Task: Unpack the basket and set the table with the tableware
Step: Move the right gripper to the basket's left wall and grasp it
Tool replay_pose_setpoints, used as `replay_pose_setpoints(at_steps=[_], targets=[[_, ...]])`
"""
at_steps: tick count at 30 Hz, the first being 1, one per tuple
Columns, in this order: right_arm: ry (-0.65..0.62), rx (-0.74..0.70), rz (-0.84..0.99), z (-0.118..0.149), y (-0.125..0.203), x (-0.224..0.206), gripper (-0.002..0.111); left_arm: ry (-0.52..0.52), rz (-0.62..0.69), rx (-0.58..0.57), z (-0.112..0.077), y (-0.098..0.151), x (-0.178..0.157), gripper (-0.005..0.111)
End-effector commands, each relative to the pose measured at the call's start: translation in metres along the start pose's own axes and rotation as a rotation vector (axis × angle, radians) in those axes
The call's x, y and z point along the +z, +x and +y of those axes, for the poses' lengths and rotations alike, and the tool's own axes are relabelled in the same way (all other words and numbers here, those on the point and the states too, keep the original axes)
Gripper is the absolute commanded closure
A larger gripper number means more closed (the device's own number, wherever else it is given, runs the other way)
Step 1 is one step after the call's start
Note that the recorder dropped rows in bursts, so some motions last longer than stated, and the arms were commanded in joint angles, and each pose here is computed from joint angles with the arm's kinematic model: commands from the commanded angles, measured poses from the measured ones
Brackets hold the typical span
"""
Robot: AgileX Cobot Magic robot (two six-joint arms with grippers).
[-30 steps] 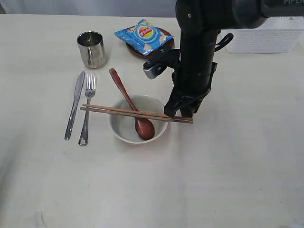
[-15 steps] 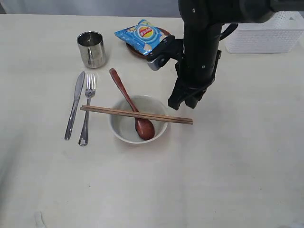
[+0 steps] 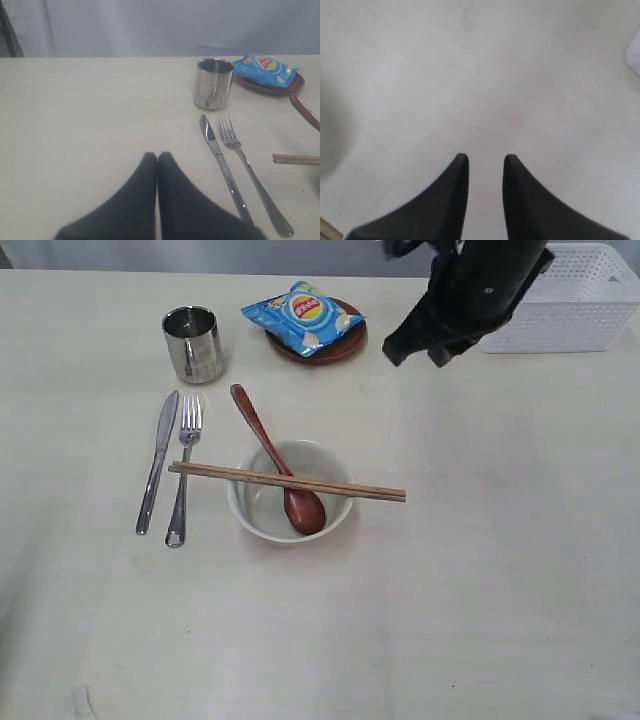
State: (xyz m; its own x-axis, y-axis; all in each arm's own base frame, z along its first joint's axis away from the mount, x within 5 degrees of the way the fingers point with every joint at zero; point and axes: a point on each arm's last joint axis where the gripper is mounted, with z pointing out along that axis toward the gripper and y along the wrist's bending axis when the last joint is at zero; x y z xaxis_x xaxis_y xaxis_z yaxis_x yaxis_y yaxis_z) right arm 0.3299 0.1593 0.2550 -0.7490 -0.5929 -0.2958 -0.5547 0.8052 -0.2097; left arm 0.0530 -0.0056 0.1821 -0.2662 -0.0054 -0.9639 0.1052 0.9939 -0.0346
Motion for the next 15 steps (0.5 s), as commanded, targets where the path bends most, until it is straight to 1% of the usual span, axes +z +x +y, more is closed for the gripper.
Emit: replay_pose_setpoints(at_steps=[1, 7, 12, 15], targets=[[0.041, 0.134, -0.086, -0.029, 0.001, -0.011, 0.083, -0.004, -0.01, 0.004, 0.0, 0.0, 0.0, 0.107], [0.079, 0.27, -0.114, -0.066, 0.009, -0.005, 0.083, -0.004, -0.01, 0.004, 0.0, 0.0, 0.0, 0.107], [0.108, 0.282, -0.115, -0.084, 0.015, -0.003, 0.083, -0.004, -0.01, 0.004, 0.0, 0.0, 0.0, 0.107], [0.111, 0.299, -0.14, -0.09, 0.015, -0.003, 0.083, -0.004, -0.01, 0.004, 0.0, 0.0, 0.0, 0.107]])
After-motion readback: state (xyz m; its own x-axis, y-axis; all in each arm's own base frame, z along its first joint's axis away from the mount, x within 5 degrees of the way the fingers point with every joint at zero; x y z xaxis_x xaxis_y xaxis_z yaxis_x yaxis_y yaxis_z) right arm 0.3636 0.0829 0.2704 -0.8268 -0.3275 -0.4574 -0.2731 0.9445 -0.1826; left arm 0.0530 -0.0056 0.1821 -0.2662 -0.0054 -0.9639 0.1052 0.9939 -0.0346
